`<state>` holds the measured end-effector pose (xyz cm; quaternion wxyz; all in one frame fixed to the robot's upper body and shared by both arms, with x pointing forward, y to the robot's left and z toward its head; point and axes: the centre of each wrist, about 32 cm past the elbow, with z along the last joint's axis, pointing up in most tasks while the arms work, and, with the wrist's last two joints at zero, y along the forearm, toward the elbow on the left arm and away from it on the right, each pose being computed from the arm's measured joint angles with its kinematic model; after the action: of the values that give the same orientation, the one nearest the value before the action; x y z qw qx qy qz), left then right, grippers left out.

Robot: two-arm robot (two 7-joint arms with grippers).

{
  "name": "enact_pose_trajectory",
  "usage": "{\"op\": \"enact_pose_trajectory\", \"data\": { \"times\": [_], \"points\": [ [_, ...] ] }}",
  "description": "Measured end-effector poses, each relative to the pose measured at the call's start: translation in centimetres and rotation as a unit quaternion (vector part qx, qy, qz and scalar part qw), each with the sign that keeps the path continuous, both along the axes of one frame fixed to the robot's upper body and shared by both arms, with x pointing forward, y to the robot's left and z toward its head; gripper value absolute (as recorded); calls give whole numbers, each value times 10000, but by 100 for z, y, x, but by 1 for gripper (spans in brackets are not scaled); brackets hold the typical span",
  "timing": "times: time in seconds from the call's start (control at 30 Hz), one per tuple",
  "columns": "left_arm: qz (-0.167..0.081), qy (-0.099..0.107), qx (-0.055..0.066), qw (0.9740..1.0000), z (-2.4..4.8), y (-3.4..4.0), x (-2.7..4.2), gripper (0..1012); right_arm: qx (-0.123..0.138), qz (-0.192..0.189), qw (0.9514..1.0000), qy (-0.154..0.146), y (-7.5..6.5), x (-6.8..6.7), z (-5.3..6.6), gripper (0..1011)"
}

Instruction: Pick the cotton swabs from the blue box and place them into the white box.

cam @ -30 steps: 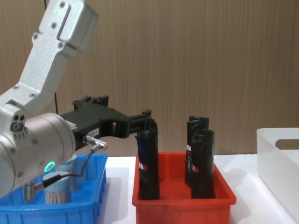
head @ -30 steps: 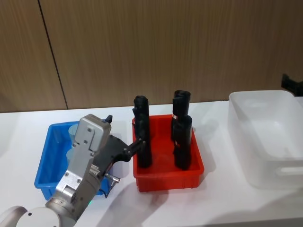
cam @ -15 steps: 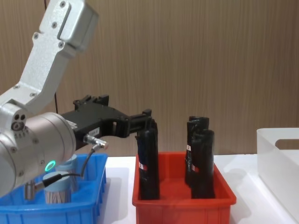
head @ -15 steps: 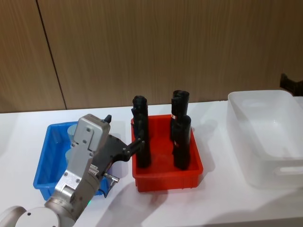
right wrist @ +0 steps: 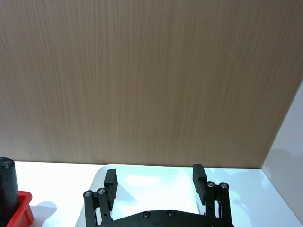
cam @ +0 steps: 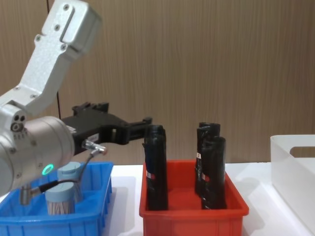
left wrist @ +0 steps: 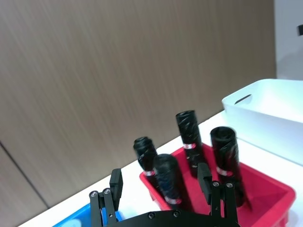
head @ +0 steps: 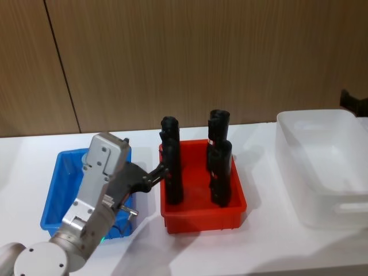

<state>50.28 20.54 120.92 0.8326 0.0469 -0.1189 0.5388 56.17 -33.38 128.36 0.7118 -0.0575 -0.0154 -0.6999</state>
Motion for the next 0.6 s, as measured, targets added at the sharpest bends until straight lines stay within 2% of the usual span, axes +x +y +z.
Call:
{"op": "enact_pose_trajectory", "data": {
  "times": [0.27, 0.4, 0.43, 0.47, 0.6],
  "points": [
    [299, 218, -50, 9993, 3, 131, 48, 999, 0, 0, 10000, 0, 0, 0, 0, 1002],
    [483, 362, -142, 9981, -2, 212, 69, 1000, 0, 0, 10000, 0, 0, 0, 0, 1002],
    [483, 362, -142, 9981, -2, 212, 69, 1000, 0, 0, 10000, 0, 0, 0, 0, 1002],
    [563, 437, -209, 9972, -7, 248, 78, 1000, 0, 0, 10000, 0, 0, 0, 0, 1002],
    [653, 540, -302, 9959, -21, 292, 91, 1000, 0, 0, 10000, 0, 0, 0, 0, 1002]
  ]
}}
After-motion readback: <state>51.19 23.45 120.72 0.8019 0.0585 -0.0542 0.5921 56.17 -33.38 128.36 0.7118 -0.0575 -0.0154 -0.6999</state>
